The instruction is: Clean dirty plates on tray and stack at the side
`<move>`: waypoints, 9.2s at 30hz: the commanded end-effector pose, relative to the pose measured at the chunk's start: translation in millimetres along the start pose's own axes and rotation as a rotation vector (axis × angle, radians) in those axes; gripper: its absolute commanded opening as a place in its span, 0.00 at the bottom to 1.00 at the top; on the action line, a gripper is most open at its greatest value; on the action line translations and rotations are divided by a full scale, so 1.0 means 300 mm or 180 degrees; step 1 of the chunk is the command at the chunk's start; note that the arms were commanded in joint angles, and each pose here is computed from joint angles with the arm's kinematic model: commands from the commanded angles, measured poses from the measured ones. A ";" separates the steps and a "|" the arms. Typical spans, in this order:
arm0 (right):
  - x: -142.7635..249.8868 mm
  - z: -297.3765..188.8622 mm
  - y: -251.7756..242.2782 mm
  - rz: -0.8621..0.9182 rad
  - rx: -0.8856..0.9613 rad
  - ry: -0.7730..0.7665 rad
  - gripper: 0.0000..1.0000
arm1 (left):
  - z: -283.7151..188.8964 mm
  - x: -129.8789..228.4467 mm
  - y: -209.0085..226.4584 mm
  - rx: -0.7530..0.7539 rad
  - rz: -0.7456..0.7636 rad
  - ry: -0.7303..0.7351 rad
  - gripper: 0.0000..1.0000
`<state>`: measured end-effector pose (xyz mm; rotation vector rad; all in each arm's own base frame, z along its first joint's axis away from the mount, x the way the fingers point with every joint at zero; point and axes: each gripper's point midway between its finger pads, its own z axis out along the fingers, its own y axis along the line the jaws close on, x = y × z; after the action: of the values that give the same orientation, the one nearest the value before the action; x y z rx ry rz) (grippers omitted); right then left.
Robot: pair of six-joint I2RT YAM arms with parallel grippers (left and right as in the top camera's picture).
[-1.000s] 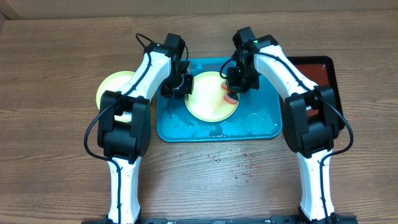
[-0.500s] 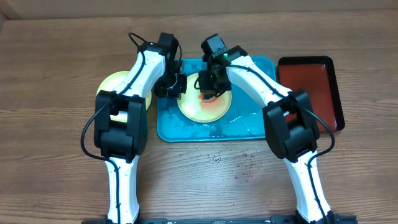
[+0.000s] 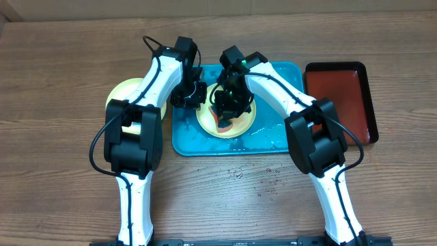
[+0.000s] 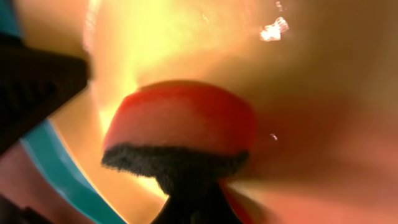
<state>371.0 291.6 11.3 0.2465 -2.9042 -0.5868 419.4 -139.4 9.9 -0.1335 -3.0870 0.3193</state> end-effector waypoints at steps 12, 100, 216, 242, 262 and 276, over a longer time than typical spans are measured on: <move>-0.139 -0.186 -0.356 0.0329 0.1298 -0.0490 0.04 | 0.027 0.024 0.011 -0.0041 0.0126 0.0105 0.04; -0.236 -0.422 -0.102 0.0774 0.0278 -0.1239 0.04 | 0.027 0.032 -0.011 0.0078 0.0111 0.0139 0.15; -0.084 -0.890 -0.421 0.1428 0.0680 -0.1745 0.05 | -0.534 0.124 0.550 -0.0304 -0.1554 -0.1036 0.04; -0.078 -0.886 -0.419 0.1425 0.0679 -0.1715 0.04 | -0.309 0.197 0.811 -0.0248 -0.2158 -0.1270 0.73; 0.080 -0.917 -0.754 0.1671 0.1166 -0.1256 0.04 | -0.521 -0.058 0.214 -0.0144 -0.0405 -0.1657 1.00; 0.111 -0.602 -0.983 0.1103 0.1324 -0.0773 0.04 | -0.532 -0.118 0.069 -0.0111 -0.0071 -0.1916 1.00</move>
<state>415.2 -49.9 75.8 -0.4776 -3.1507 0.0325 461.6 -88.9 151.5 0.0434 -3.6552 0.3794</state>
